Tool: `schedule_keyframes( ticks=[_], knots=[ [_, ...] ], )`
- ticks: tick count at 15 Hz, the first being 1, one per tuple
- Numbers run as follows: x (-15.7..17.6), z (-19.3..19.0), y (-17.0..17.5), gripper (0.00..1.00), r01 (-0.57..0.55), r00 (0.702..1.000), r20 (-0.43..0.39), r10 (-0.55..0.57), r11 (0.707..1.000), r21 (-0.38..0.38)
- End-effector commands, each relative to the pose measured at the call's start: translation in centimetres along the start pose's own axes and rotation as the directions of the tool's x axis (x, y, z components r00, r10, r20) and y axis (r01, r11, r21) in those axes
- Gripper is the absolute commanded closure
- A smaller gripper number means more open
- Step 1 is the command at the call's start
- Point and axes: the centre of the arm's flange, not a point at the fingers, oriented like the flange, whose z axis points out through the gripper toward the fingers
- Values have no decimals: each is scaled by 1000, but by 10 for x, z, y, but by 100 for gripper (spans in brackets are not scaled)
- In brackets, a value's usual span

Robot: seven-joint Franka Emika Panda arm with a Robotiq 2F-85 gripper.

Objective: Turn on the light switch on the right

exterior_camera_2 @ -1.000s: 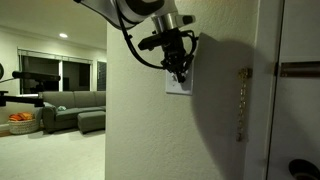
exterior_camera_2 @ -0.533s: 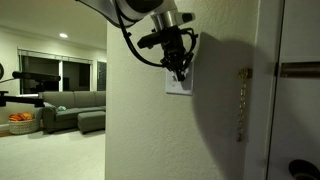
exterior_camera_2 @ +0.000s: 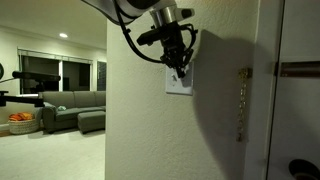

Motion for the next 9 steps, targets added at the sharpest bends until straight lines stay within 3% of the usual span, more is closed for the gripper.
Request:
schedule_keyframes(
  ticks=[1,9],
  knots=[
    [3,-42,3,94,1,999,-35,-1,1000,-7],
    [24,-43,1,94,13,998,-55,-13,1000,-10]
  ],
)
